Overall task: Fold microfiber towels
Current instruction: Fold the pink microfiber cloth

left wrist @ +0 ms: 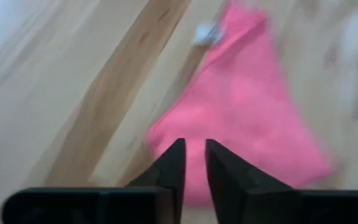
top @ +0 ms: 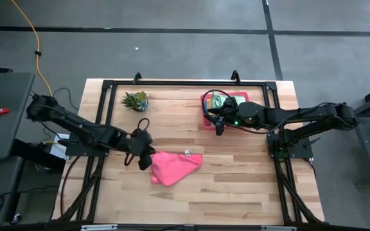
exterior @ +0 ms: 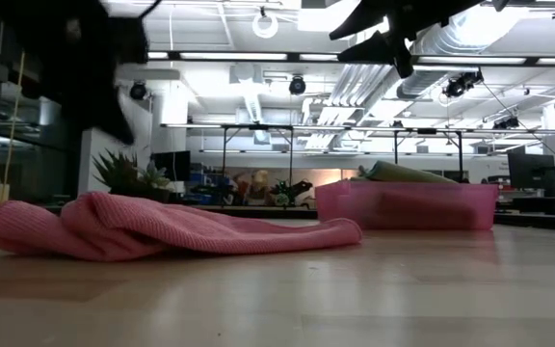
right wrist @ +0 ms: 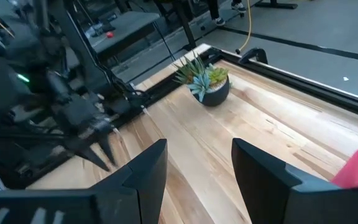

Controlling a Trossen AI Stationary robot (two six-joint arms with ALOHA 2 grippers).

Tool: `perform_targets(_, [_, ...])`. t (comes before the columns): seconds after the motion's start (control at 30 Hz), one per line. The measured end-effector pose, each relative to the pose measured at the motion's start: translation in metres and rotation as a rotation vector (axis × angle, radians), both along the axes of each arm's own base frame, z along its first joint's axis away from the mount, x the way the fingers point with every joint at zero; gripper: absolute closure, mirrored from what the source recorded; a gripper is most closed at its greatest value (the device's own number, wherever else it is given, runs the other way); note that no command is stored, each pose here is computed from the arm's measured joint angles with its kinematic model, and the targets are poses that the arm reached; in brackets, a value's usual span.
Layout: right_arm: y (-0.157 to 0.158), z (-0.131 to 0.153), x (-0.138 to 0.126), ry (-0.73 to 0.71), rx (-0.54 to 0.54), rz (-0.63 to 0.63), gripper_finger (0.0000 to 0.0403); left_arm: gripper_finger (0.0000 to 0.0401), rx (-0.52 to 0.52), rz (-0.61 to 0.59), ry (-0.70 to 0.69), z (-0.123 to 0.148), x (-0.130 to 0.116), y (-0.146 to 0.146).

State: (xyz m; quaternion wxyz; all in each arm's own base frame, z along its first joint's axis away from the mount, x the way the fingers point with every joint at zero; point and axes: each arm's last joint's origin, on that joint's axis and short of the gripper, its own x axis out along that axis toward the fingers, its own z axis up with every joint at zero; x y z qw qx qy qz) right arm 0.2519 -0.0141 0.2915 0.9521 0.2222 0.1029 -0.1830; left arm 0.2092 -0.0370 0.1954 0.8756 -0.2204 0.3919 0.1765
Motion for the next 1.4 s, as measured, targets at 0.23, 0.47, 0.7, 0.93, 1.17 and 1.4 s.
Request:
perform_targets(0.23, [0.0, -0.001, 0.0, 0.006, -0.001, -0.001, 0.023, 0.0267, 0.106, -0.059, 0.023, -0.029, 0.012, 0.007])
perform_targets(0.47, [0.0, -0.001, 0.0, 0.014, 0.0, -0.001, 0.023, 0.0226, 0.153, -0.089, 0.1, -0.057, 0.027, 0.019])
perform_targets(0.7, [0.0, -0.002, -0.001, 0.023, 0.002, -0.004, 0.023, 0.0226, 0.186, -0.15, 0.164, -0.078, 0.034, 0.019])
perform_targets(0.93, [0.0, -0.003, -0.001, 0.028, 0.002, -0.004, 0.023, 0.0256, 0.171, -0.133, 0.163, -0.081, 0.036, 0.018])
perform_targets(1.17, [0.0, -0.003, -0.001, 0.031, 0.002, -0.004, 0.023, 0.0367, 0.165, -0.188, 0.161, -0.073, 0.032, 0.018])
perform_targets(1.4, [0.0, -0.003, -0.001, 0.035, 0.0, -0.004, 0.023, 0.0399, 0.185, -0.184, 0.093, -0.049, 0.033, 0.025])
